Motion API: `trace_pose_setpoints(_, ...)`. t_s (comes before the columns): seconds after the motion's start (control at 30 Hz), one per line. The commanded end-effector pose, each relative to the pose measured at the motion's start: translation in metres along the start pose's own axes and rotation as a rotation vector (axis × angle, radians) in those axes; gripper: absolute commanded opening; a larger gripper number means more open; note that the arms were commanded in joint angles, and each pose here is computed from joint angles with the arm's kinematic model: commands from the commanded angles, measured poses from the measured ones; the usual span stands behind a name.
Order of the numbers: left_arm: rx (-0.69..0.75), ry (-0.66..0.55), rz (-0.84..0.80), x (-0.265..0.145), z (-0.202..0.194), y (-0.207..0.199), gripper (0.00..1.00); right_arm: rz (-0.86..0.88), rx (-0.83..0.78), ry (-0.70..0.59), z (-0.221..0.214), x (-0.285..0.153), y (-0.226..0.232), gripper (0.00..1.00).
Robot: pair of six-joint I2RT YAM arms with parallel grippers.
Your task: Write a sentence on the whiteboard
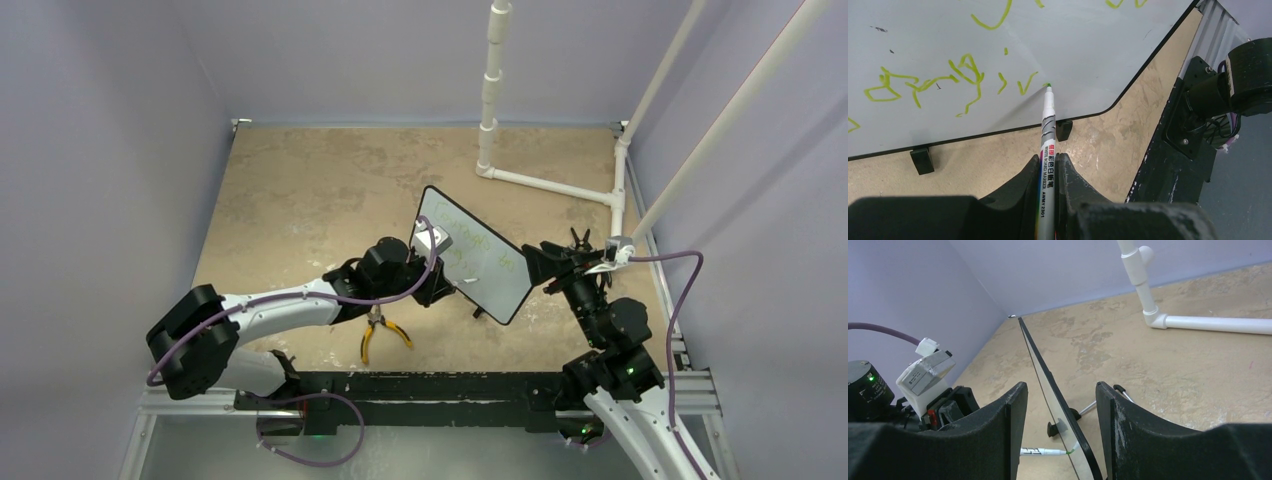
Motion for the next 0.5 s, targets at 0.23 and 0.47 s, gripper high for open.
trace_pose_setpoints(0.23, 0.01, -0.141, -0.086, 0.0054, 0.0321, -0.022, 0.0, -0.006, -0.001, -0.023, 0.0047, 0.0, 0.0005, 0.56)
trace_pose_setpoints(0.47, -0.003, -0.15, -0.047, 0.0012, 0.0301, -0.0184, 0.0, -0.006, -0.001, -0.021, 0.0043, 0.0001, 0.0003, 0.56)
Point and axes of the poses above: each gripper's point midway between its finger pads, its own x axis out along the fingers, its own y axis along the line the jaws close on, z = x × y, the point moved 9 cm from there along -x, back along the fingers, and after that the axes turned 12 degrees about -x, right-handed, at the moved point
